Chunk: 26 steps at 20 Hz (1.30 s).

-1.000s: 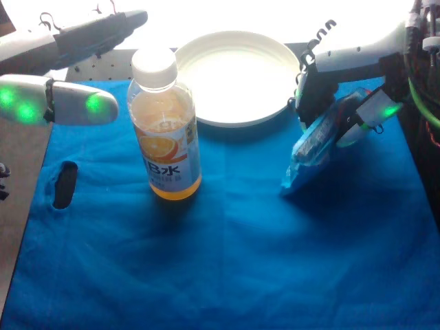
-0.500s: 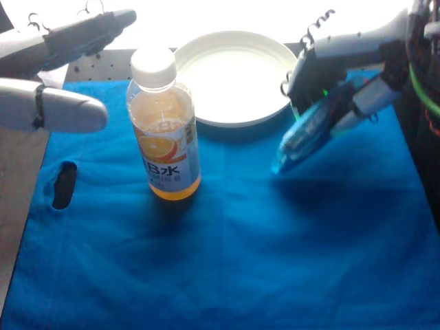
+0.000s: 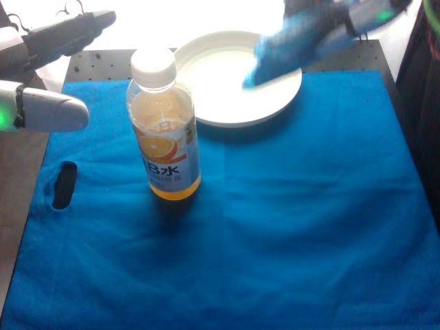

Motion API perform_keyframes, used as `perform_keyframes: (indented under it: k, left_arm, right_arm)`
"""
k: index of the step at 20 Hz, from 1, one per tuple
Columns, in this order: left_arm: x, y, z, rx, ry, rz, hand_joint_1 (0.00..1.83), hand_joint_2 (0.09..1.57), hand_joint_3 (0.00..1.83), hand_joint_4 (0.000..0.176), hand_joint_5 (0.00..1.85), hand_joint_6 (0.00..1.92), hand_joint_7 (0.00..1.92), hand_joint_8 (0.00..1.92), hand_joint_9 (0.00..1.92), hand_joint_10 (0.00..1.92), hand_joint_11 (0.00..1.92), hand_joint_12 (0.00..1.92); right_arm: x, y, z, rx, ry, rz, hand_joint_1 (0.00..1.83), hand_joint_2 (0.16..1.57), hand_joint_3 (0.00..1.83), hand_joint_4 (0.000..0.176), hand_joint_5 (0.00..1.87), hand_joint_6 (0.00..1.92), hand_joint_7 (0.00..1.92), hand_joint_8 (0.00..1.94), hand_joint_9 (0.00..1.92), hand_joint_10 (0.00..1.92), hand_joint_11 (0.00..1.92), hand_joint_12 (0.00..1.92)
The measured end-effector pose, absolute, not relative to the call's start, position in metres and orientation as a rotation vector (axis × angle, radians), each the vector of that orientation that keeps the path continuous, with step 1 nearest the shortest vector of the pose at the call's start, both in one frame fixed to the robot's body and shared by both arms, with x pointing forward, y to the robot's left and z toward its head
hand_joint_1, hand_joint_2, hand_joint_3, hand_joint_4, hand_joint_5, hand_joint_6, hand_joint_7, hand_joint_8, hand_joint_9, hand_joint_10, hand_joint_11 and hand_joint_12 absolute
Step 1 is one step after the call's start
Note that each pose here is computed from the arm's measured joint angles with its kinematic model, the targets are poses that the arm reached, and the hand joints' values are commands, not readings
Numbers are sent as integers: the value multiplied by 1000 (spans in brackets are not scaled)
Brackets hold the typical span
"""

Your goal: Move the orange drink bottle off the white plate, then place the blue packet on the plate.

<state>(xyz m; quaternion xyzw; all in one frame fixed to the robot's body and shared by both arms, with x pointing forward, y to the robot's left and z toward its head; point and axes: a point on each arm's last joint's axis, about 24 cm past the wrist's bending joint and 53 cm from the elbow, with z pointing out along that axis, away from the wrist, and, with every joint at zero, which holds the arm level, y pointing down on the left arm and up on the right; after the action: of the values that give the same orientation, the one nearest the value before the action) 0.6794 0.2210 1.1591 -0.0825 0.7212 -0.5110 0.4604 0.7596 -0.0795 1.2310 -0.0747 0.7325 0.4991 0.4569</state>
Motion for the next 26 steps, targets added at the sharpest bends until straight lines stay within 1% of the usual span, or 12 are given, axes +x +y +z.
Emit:
perform_keyframes:
  k: [2,5,9,10,11,13,15,17,18,21,23,26]
  left_arm:
    - [680,221,1159,-204,1774,-1258,345,683,8,176,0,0,0,0,0,0,0,0]
    - [679,221,1159,-202,1774,-1259,394,657,0,176,0,0,0,0,0,0,0,0]
    - [679,220,1160,-203,1772,-1264,422,666,1,176,0,0,0,0,0,0,0,0]
    - [678,219,1160,-198,1773,-1265,414,675,5,176,0,0,0,0,0,0,0,0]
    - [678,219,1160,-198,1774,-1266,417,673,3,176,0,0,0,0,0,0,0,0]
    - [678,219,1160,-196,1772,-1267,435,688,9,176,0,0,0,0,0,0,0,0]
    - [677,217,1160,-199,1773,-1272,467,698,9,176,0,0,0,0,0,0,0,0]
    - [674,214,1159,-188,1777,-1277,475,741,21,144,0,0,0,0,0,0,0,0]
    - [673,213,1159,-180,1779,-1278,464,745,18,139,0,0,0,0,0,0,0,0]
    - [674,214,1160,-182,1775,-1279,473,751,12,175,0,0,0,0,0,0,0,0]
    - [674,214,1164,-181,1768,-1283,461,745,8,176,0,0,0,0,0,0,0,0]
    - [673,212,1165,-175,1764,-1291,464,746,4,176,0,0,0,0,0,0,0,0]
  right_arm:
    - [773,-77,1241,-109,1763,1268,1259,1032,5,17,1230,532,1124,772,758,988,342,1510]
    - [784,-58,1240,-93,1755,1287,1282,1028,1,0,1267,320,1154,869,1036,1057,884,1493]
    - [794,-41,1239,-77,1746,1308,1272,1011,4,0,1375,187,1164,762,1097,519,787,1190]
    - [797,-40,1239,-66,1742,1309,1371,1024,0,0,1230,505,1203,457,1092,899,868,1057]
    - [803,-40,1239,-46,1737,1305,1302,1021,0,0,1307,269,1170,778,1106,1036,983,1321]
    - [811,-40,1228,-7,1748,1295,1391,1041,2,0,1073,770,1181,440,1112,1004,914,995]
    - [816,-36,1208,15,1781,1273,1385,1073,0,0,1003,944,1085,640,1023,1071,828,887]
    - [818,-32,1197,19,1798,1262,1386,1068,1,0,1073,802,1100,567,999,1175,784,1145]
    - [820,-30,1195,36,1800,1274,1286,1043,2,0,1138,755,1154,618,1076,904,877,1294]
    - [824,-34,1184,73,1812,1273,1381,1080,2,0,1095,768,1075,607,925,1268,531,1323]
    - [825,-35,1164,71,1848,1233,1290,1031,3,0,1245,476,1136,733,1067,929,848,1403]
    - [823,-30,1150,63,1880,1216,1290,1052,1,0,1191,359,1127,971,1104,924,934,1463]
